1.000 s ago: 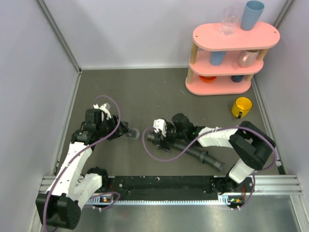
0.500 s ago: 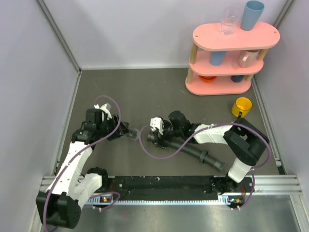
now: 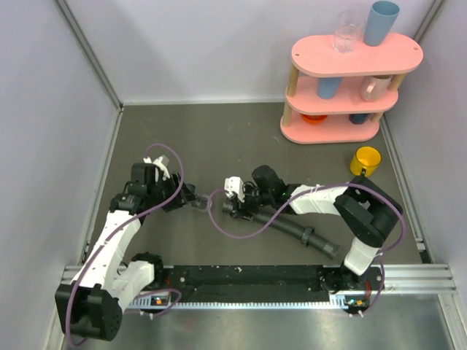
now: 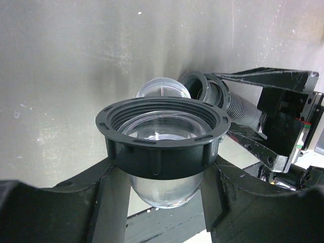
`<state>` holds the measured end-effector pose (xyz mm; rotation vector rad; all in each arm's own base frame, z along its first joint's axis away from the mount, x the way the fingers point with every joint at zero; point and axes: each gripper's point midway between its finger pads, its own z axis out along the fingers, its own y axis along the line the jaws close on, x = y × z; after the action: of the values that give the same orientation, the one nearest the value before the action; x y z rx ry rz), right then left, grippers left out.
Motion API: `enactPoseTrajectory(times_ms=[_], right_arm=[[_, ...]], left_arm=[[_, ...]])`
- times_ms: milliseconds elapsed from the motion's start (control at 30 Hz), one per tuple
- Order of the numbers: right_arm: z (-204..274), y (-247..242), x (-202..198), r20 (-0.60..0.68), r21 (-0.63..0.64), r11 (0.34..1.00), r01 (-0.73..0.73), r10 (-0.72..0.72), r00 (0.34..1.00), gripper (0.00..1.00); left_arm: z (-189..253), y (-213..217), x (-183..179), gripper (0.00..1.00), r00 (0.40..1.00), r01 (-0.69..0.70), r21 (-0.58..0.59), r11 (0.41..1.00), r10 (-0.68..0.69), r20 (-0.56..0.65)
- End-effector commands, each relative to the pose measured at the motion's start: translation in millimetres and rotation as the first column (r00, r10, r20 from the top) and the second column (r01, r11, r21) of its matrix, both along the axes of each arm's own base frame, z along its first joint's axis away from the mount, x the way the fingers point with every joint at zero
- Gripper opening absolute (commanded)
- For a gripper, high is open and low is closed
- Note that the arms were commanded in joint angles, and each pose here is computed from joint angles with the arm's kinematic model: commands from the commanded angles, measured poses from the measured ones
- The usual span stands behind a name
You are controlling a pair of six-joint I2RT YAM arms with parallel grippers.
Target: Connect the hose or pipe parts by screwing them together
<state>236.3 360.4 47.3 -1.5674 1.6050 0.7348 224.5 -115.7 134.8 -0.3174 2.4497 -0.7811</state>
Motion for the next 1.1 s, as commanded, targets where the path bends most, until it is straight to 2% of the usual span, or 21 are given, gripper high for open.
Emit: enactPoseTrajectory(times_ms=[0,33,233,367,567,733,900,967,1000,1033,1067], right_arm=[[14.2,11.7,7.4,0.022,0.042,0.999,-0.024,0.023,0.999,0.55],[15.1,11.4,7.9,0.024,0.042,0.999,-0.022,0.021,0.999,0.47],[47.1,8.0,15.2,0.103,0.039,0.999,-0.021,0.017,0.995,0.34],[82.2,6.4,17.0,0.173,0.032,0.998,-0.06,0.054,0.983,0.32],[127.6,1.0,12.4,0.245,0.014,0.994,-0.109,0.102,0.964,0.31],[135.6,13.4,1.1,0.242,-0.023,0.987,-0.159,0.16,0.957,0.29],[140.0,30.6,-13.0,0.212,0.078,0.984,-0.157,0.138,0.968,0.28],[134.0,30.2,-22.3,0.162,0.136,0.982,-0.13,0.107,0.981,0.28],[149.8,37.4,-17.9,0.203,0.217,0.968,-0.127,0.082,0.976,0.27],[136.3,32.5,-24.7,0.144,0.235,0.967,-0.094,0.061,0.988,0.27],[143.0,31.9,-29.2,0.147,0.274,0.956,-0.101,0.062,0.987,0.27]], left_arm=[[6.2,-5.1,8.9,0.0,0.998,0.021,-0.032,0.999,-0.019,0.052],[5.8,-5.2,8.6,0.0,0.999,0.02,-0.035,0.999,-0.019,0.049],[12.2,-8.6,6.7,0.0,0.998,0.027,-0.059,0.998,-0.024,0.052],[31.0,-17.3,2.3,0.0,0.996,0.051,-0.119,0.992,-0.043,0.072],[68.6,-17.2,-4.1,0.0,0.988,0.026,-0.158,0.987,-0.001,0.152],[99.3,-9.6,-11.2,0.0,0.969,-0.008,-0.15,0.989,0.045,0.243],[110.4,5.3,-18.6,0.0,0.95,-0.066,-0.093,0.993,0.091,0.3],[105.7,3.5,-22.6,0.0,0.955,-0.061,-0.104,0.993,0.088,0.283],[106.9,0.6,-26.2,0.0,0.954,-0.045,-0.118,0.992,0.078,0.288],[105.4,-0.8,-27.4,0.0,0.955,-0.04,-0.127,0.991,0.075,0.286],[100.7,-2.8,-29.2,0.0,0.959,-0.034,-0.139,0.99,0.072,0.275]])
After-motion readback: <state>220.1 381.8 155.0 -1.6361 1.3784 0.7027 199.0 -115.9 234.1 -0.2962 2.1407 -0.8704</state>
